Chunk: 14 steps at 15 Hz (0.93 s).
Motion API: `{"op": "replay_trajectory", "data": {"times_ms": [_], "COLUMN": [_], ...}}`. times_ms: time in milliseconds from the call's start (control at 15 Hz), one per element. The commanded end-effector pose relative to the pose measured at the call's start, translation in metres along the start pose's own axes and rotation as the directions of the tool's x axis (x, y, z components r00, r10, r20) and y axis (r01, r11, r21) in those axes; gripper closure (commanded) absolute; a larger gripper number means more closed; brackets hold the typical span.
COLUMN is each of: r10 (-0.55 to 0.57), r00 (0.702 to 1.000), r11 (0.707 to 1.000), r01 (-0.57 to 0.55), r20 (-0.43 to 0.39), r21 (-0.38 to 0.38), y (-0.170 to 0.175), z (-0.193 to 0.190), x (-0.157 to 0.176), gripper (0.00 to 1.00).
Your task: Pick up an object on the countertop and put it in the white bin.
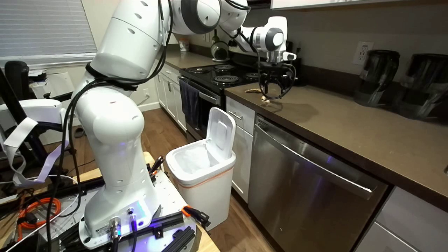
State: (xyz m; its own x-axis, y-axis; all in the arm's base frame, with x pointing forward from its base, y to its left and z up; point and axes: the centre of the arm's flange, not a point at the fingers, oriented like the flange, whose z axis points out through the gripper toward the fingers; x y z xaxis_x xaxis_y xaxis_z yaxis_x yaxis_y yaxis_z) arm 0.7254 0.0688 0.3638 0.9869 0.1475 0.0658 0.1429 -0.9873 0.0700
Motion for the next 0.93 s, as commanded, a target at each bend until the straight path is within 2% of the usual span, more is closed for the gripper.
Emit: {"op": "replay_trajectory", "data": {"times_ms": [0, 133, 267, 333, 467, 533, 600, 667, 733, 800, 867], "r10": [0.033, 0.034, 0.032, 0.031, 0.027, 0.025, 0.024, 0.025, 0.029, 0.035, 0.041], "r00": [0.999, 0.999, 0.999, 1.0, 0.999, 0.999, 0.999, 0.999, 0.999, 0.999, 0.999], "r11": [0.999, 0.999, 0.999, 0.999, 1.0, 1.0, 1.0, 1.0, 1.0, 0.999, 0.999], "r01": [-0.033, -0.034, -0.032, -0.031, -0.027, -0.025, -0.024, -0.025, -0.028, -0.035, -0.041], "r20": [0.003, 0.013, 0.005, -0.004, -0.034, -0.041, -0.039, -0.034, -0.027, -0.013, -0.006], "r21": [0.005, 0.0, -0.001, 0.006, 0.004, 0.007, 0.011, 0.009, 0.012, 0.01, 0.01], "y": [-0.002, -0.003, -0.005, -0.006, -0.008, -0.01, -0.012, -0.014, -0.015, -0.016, -0.016], "z": [0.015, 0.021, 0.026, 0.027, 0.029, 0.031, 0.032, 0.033, 0.034, 0.034, 0.033], "x": [-0.007, -0.01, -0.012, -0.012, -0.012, -0.012, -0.011, -0.012, -0.012, -0.012, -0.012], "gripper": [0.0, 0.0, 0.08, 0.19, 0.15, 0.21, 0.19, 0.3, 0.29, 0.23, 0.28]}}
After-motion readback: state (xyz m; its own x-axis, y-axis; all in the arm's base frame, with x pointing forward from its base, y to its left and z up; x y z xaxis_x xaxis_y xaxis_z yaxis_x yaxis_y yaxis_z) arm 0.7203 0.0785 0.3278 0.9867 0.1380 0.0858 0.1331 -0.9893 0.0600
